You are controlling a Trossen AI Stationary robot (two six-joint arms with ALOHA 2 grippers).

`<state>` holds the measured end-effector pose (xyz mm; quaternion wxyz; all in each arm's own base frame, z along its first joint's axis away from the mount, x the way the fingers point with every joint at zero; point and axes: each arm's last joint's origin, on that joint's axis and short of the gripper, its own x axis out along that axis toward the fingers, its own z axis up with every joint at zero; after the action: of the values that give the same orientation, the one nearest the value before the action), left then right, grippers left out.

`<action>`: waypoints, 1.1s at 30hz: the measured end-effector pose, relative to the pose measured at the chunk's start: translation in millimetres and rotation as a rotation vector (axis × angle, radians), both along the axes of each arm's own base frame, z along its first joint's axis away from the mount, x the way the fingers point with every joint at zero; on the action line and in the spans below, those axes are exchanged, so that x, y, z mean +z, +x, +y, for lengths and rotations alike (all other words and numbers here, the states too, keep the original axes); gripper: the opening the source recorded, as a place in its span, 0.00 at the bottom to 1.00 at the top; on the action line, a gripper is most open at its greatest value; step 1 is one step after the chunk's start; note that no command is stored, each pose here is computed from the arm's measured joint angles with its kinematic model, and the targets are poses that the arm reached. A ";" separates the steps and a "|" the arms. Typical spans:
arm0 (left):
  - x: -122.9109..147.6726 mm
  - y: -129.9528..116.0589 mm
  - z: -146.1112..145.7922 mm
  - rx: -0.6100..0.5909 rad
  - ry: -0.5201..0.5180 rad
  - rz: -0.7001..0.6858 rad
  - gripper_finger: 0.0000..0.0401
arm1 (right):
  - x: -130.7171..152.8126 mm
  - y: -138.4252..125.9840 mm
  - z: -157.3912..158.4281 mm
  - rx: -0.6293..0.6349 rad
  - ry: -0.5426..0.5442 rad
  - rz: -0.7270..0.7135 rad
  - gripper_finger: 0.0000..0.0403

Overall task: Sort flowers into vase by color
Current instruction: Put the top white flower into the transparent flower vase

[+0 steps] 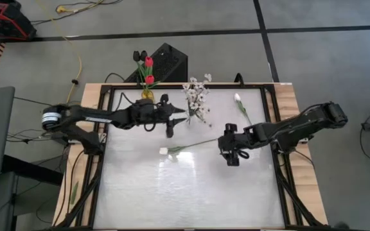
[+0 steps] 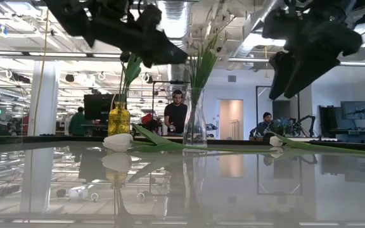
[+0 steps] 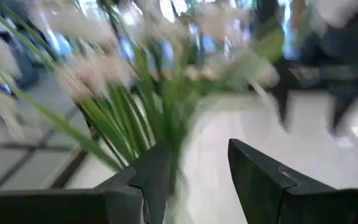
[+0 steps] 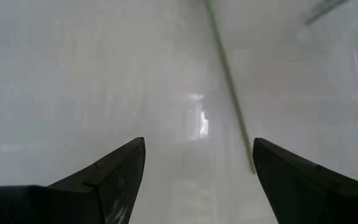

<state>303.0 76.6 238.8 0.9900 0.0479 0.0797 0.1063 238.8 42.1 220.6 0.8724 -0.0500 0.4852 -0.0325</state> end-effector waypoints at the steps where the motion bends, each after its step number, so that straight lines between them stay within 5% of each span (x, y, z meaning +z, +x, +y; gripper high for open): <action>1: 2.3 -3.8 -4.8 -0.003 -0.006 0.031 0.37 | 2.1 -1.4 -3.4 -0.021 0.006 -0.005 0.81; 9: 10.6 -19.7 -41.5 0.053 -0.162 0.130 0.37 | 0.5 -15.3 -42.8 -0.306 0.050 0.110 0.81; 20: -19.7 -30.5 -105.7 0.053 -0.157 0.206 0.34 | -19.7 -33.8 -141.3 -0.837 0.034 0.236 0.81; 27: -33.8 -41.2 -124.3 0.105 -0.171 0.223 0.33 | -40.1 -58.0 -196.4 -1.021 0.054 0.343 0.81; 33: -34.8 -42.5 -125.4 0.129 -0.159 0.217 0.33 | -60.8 -65.6 -215.3 -1.012 0.113 0.440 0.79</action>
<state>260.5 -48.8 204.0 0.9673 -0.0246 0.1976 0.1570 173.2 -173.3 159.8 0.6275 0.2307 0.6204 -0.4100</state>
